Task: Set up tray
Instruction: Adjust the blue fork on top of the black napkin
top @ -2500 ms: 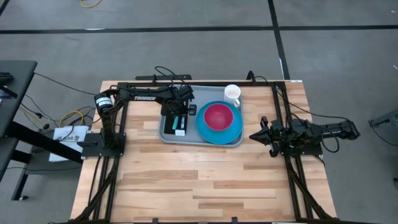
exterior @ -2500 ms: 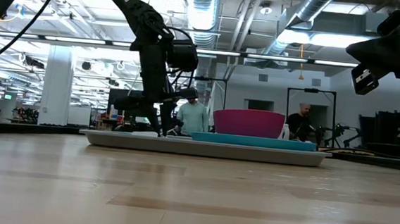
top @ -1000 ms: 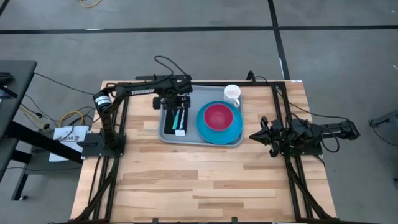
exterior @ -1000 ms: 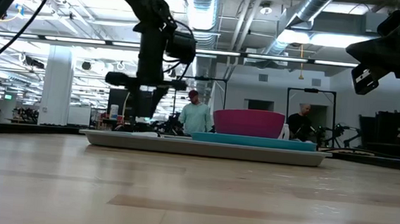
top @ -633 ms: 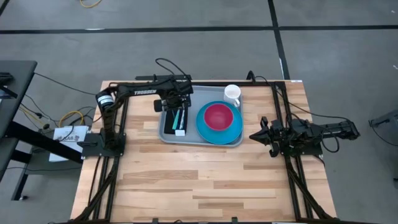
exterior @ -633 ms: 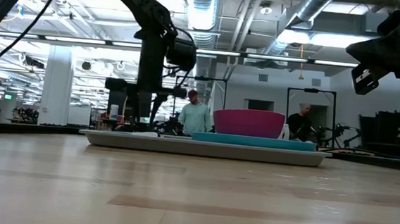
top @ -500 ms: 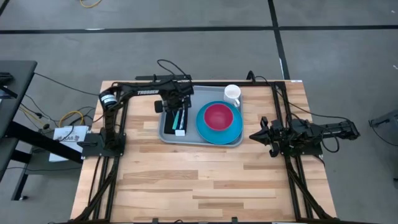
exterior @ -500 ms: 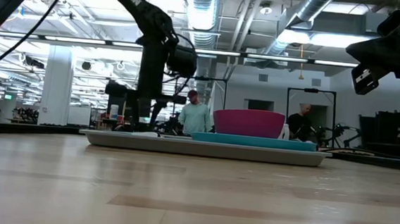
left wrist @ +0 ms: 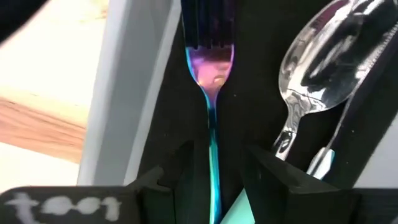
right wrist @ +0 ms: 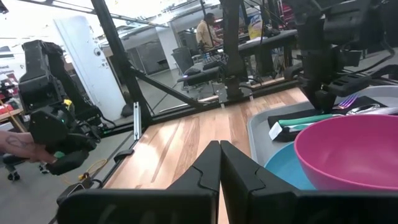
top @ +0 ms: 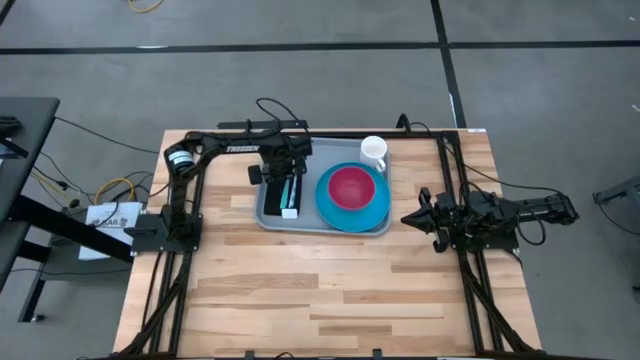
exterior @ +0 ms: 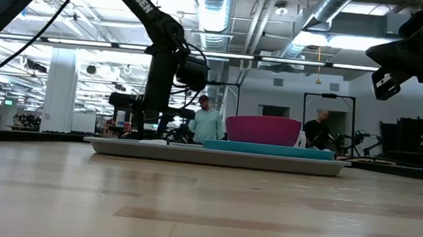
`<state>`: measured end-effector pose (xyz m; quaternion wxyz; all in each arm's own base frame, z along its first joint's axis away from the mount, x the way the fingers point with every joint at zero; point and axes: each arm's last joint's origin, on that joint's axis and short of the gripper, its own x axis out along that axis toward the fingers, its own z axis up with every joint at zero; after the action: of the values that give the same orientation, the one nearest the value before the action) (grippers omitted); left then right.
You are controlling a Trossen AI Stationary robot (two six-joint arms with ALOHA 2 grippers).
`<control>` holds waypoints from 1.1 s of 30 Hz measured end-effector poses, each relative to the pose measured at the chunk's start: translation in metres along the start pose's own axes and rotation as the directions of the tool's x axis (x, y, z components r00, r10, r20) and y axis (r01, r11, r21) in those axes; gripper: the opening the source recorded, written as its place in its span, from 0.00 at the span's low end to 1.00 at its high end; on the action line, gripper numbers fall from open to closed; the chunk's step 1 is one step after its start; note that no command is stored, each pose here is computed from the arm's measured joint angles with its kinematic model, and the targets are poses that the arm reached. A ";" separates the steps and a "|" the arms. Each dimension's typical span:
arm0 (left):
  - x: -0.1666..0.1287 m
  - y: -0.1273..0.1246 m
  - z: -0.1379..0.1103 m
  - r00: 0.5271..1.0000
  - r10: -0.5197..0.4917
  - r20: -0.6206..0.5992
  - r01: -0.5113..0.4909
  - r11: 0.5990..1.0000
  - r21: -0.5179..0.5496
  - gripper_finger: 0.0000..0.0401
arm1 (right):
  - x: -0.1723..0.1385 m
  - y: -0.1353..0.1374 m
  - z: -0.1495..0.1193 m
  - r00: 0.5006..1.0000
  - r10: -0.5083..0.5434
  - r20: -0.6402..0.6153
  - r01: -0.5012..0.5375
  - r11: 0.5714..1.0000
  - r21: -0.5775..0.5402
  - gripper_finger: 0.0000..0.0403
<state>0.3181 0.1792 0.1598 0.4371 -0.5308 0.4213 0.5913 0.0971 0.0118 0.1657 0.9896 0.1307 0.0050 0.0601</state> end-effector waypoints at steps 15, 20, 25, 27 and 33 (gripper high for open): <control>0.000 0.003 0.000 1.000 0.029 -0.001 -0.029 1.000 -0.001 0.28 | 0.000 0.000 0.000 1.000 0.000 0.000 0.000 1.000 0.000 0.00; 0.001 0.002 0.001 1.000 0.019 0.006 -0.019 1.000 -0.002 0.28 | 0.000 0.000 0.000 1.000 0.000 0.000 0.000 1.000 0.000 0.00; 0.012 0.004 -0.002 0.999 -0.026 -0.022 0.025 0.999 -0.031 0.28 | 0.000 0.000 0.000 1.000 0.000 0.000 0.000 1.000 0.000 0.00; 0.014 0.005 -0.003 0.999 -0.026 -0.023 0.026 0.999 -0.031 0.28 | 0.000 0.000 0.000 1.000 0.000 0.000 0.000 1.000 0.000 0.00; 0.014 0.006 -0.004 1.000 -0.012 -0.011 0.011 1.000 -0.019 0.28 | 0.000 0.000 0.000 1.000 0.000 0.000 0.000 1.000 0.000 0.00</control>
<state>0.3124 0.1751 0.1461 0.4329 -0.5408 0.4150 0.5898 0.0971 0.0118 0.1657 0.9896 0.1307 0.0049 0.0601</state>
